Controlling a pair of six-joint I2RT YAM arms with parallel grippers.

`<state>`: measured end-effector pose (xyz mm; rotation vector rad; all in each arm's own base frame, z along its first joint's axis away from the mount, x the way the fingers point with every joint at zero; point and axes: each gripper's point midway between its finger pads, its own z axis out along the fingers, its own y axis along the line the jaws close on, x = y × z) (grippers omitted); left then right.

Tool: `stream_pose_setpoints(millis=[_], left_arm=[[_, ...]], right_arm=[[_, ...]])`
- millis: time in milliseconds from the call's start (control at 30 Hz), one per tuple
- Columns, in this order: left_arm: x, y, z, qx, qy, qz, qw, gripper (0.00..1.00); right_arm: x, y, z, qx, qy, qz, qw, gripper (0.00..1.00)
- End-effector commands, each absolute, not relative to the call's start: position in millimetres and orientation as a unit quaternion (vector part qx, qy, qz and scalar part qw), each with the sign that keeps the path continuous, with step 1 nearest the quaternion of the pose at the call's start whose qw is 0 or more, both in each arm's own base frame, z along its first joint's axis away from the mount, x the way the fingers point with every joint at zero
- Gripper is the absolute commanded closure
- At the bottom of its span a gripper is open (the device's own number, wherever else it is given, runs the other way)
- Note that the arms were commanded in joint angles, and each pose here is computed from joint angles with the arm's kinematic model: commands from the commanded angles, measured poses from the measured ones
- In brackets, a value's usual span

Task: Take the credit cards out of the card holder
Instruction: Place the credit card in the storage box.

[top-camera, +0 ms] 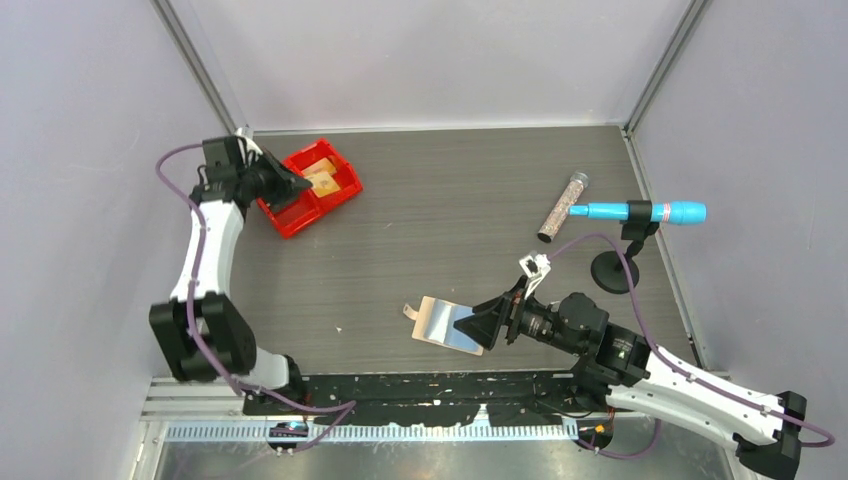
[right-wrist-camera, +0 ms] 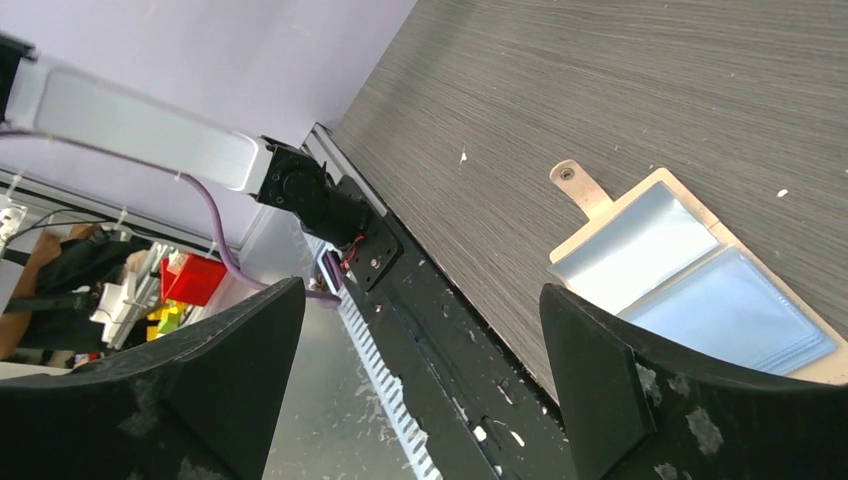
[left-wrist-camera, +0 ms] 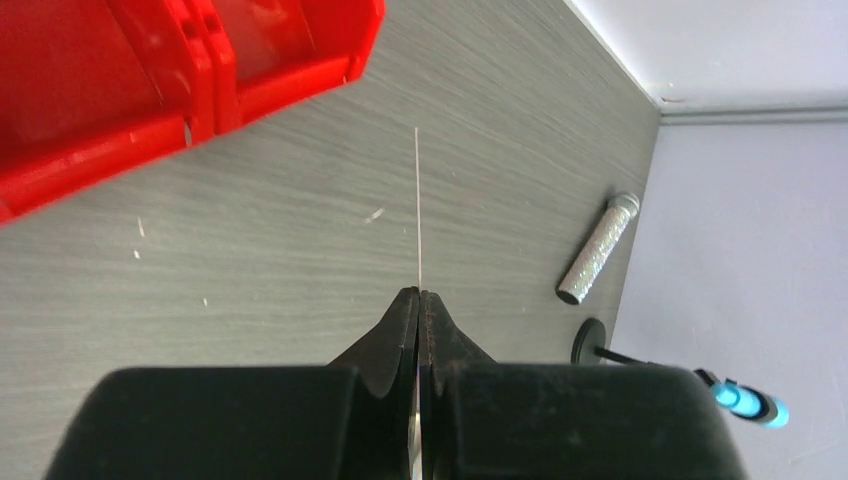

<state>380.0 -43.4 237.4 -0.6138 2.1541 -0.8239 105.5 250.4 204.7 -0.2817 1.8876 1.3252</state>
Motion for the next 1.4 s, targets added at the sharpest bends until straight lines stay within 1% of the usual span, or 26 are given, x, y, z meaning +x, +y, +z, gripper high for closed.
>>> stream_pose_setpoints(millis=[0, 100, 233, 333, 467, 600, 833, 1033, 1367], left_arm=[[417, -26, 244, -0.233, 0.856, -0.288, 0.362, 1.0], [444, -11, 230, -0.251, 0.866, -0.273, 0.335, 1.0], [478, 3, 235, -0.257, 0.861, -0.276, 0.342, 1.0], [495, 7, 232, -0.257, 0.865, -0.278, 0.33, 1.0], [512, 10, 213, -0.264, 0.868, -0.277, 0.316, 1.0], [526, 13, 190, -0.271, 0.868, -0.279, 0.31, 1.0], [549, 18, 168, -0.274, 0.869, -0.277, 0.305, 1.0], [563, 19, 154, -0.272, 0.869, -0.284, 0.301, 1.0], [574, 22, 143, -0.266, 0.868, -0.282, 0.312, 1.0]], right_arm=[[109, 251, 232, -0.133, 0.731, 0.517, 0.425, 0.05], [118, 249, 242, -0.126, 0.73, 0.503, 0.444, 0.04], [126, 255, 247, -0.133, 0.736, 0.487, 0.451, 0.05], [129, 261, 252, -0.138, 0.738, 0.482, 0.452, 0.05], [136, 271, 254, -0.138, 0.74, 0.479, 0.451, 0.05], [141, 282, 253, -0.138, 0.748, 0.474, 0.443, 0.05], [149, 295, 260, -0.142, 0.751, 0.469, 0.443, 0.05], [155, 306, 250, -0.15, 0.766, 0.454, 0.43, 0.05], [168, 309, 249, -0.141, 0.772, 0.432, 0.444, 0.05]])
